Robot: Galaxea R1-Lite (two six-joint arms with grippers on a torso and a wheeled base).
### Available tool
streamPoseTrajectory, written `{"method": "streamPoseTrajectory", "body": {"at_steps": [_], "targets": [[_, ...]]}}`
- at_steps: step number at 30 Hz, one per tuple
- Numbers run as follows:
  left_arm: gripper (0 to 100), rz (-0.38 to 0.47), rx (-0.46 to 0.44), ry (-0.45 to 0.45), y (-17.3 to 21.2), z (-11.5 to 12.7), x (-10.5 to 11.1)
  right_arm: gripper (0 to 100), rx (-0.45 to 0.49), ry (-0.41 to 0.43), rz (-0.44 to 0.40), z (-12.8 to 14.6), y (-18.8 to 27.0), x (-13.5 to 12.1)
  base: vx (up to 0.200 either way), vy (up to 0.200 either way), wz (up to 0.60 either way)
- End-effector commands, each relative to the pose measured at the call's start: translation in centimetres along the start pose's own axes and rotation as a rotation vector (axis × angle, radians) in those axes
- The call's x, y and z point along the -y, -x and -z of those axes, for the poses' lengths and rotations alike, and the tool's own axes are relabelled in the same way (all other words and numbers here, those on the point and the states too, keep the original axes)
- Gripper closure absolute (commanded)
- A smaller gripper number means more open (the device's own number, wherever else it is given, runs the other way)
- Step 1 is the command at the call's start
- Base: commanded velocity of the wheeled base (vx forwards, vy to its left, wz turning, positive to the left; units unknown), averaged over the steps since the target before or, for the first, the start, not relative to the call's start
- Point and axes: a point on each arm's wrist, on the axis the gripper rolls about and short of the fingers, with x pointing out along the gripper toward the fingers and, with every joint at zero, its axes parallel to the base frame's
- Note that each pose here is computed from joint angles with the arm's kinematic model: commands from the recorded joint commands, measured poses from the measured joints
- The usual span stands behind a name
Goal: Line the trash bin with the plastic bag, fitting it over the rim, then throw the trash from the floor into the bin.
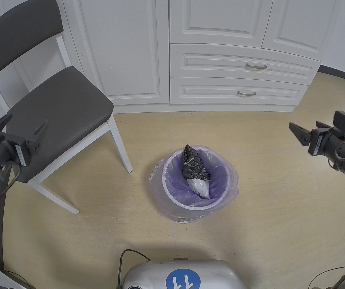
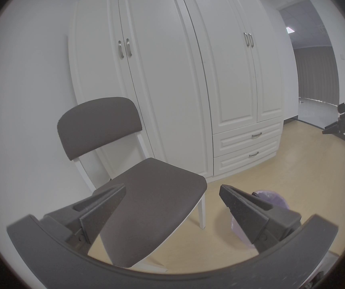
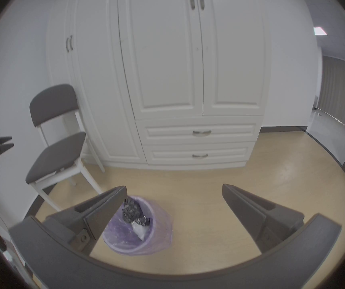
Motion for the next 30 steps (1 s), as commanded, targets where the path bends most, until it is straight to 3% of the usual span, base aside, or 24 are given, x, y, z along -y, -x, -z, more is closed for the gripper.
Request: {"method": "streamPoseTrajectory", "body": {"at_steps": [1, 10, 19, 30], "targets": [[0, -0.038, 0.177, 0.090, 5.4, -6.3, -3.0, 0, 0.176, -0.051, 0.005, -5.4, 6.0, 0.7, 0.000, 0.000, 0.00], [0, -0.041, 0.181, 0.111, 9.6, -7.7, -4.5, 0, 0.209, -0.055, 0.006, -7.5, 12.3, 1.4, 0.000, 0.000, 0.00], [0, -0.069, 0.180, 0.133, 13.5, -7.1, -5.4, 0, 0.280, -0.061, 0.032, -6.3, 17.3, 2.2, 0.000, 0.000, 0.00], [0, -0.116, 0.200, 0.131, 18.0, -5.9, -6.1, 0, 0.362, -0.046, 0.132, -4.9, 23.6, 2.7, 0.000, 0.000, 0.00]]}}
